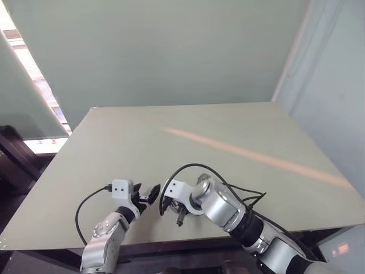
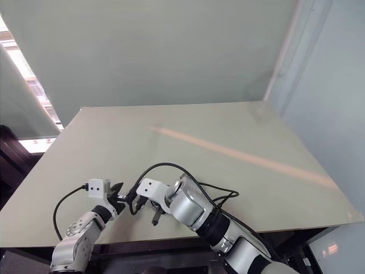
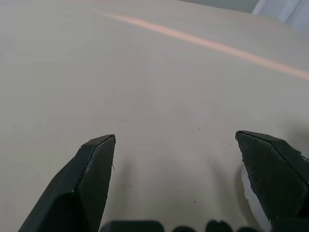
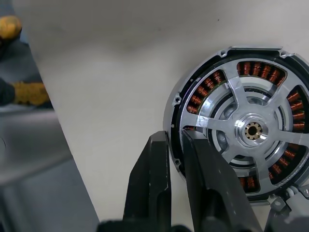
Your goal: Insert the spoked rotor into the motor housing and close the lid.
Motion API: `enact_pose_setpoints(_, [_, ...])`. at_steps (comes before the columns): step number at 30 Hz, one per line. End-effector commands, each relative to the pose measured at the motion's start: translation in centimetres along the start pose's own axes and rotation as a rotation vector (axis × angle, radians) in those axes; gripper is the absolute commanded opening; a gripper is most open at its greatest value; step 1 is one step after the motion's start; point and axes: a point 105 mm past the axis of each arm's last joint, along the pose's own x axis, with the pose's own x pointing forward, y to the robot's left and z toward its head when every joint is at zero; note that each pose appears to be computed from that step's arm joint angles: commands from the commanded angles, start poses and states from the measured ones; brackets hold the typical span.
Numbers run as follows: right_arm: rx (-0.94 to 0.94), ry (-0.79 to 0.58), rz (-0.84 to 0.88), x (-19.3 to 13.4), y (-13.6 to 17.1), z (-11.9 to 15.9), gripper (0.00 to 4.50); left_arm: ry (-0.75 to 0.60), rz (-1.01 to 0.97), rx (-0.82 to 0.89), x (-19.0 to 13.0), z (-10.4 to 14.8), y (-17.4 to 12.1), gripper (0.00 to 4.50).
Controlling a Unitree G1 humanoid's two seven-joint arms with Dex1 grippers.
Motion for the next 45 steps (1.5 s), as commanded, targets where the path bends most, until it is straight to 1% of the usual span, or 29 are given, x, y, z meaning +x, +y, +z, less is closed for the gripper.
enact_pose_setpoints(1, [0.03,-0.04,-0.023,-0.5,-0.1,1.0,0.09,-0.048,-0.016,0.024,0.4,1.3,-0.4,4.29])
enact_pose_setpoints(9, [0.011,-0.02,-0.02,-0.4,-0.1,0.8,0.09,-0.051,-0.015,0.019,0.4,1.2,-0.5,4.29])
enact_pose_setpoints(11, [-0.023,-0.017,-0.021,-0.4,-0.1,0.8,0.81,-0.051,-0.014,0.018,0.3,1.1,-0.5,4.29])
enact_pose_setpoints(12, [-0.023,-0.022,-0.021,-0.5,-0.1,0.9,1.09,-0.051,-0.013,0.017,0.3,1.1,-0.5,4.29])
enact_pose_setpoints(14, [-0.015,-0.036,-0.016,-0.6,0.0,1.1,1.8,-0.051,-0.012,0.016,0.3,1.1,-0.5,4.29])
enact_pose_setpoints(16, [-0.021,-0.061,-0.021,-1.0,-0.2,1.8,2.57,-0.051,-0.009,0.015,0.3,1.0,-0.4,4.29])
enact_pose_setpoints(19, [-0.038,-0.107,-0.017,-2.0,0.0,3.1,3.59,-0.055,0.0,0.014,0.2,1.1,-0.2,4.29])
enact_pose_setpoints(24, [-0.058,-0.213,0.002,-4.2,0.2,5.0,3.59,-0.064,0.023,0.011,-0.2,1.5,0.7,4.29])
enact_pose_setpoints(29, [-0.083,-0.389,-0.073,-7.1,-1.5,7.0,3.59,-0.058,0.053,0.008,-0.9,1.5,1.9,4.29])
enact_pose_setpoints(32, [-0.103,-0.487,-0.176,-8.9,-3.7,7.2,3.59,-0.054,0.038,0.008,-1.4,1.3,1.9,4.29])
enact_pose_setpoints(35, [-0.061,-0.515,-0.327,-10.5,-7.2,5.9,3.59,-0.05,0.005,0.008,-2.1,1.1,1.6,4.29])
enact_pose_setpoints(36, [-0.071,-0.504,-0.381,-10.9,-8.4,5.2,3.59,-0.054,-0.01,0.015,-2.3,1.0,1.5,4.29])
enact_pose_setpoints(38, [-0.107,-0.425,-0.504,-11.5,-10.8,3.1,3.59,-0.04,-0.039,0.032,-2.6,0.7,1.2,4.29])
enact_pose_setpoints(40, [-0.174,-0.301,-0.598,-11.7,-12.7,0.5,3.59,-0.032,-0.053,0.035,-2.9,0.5,1.1,4.29])
enact_pose_setpoints(42, [-0.231,-0.201,-0.628,-11.6,-13.7,-1.6,3.59,-0.033,-0.058,0.035,-3.0,0.7,1.1,4.29])
enact_pose_setpoints(45, [-0.265,-0.107,-0.588,-10.8,-13.8,-3.9,3.59,-0.035,-0.063,0.037,-3.0,1.0,1.1,4.29])
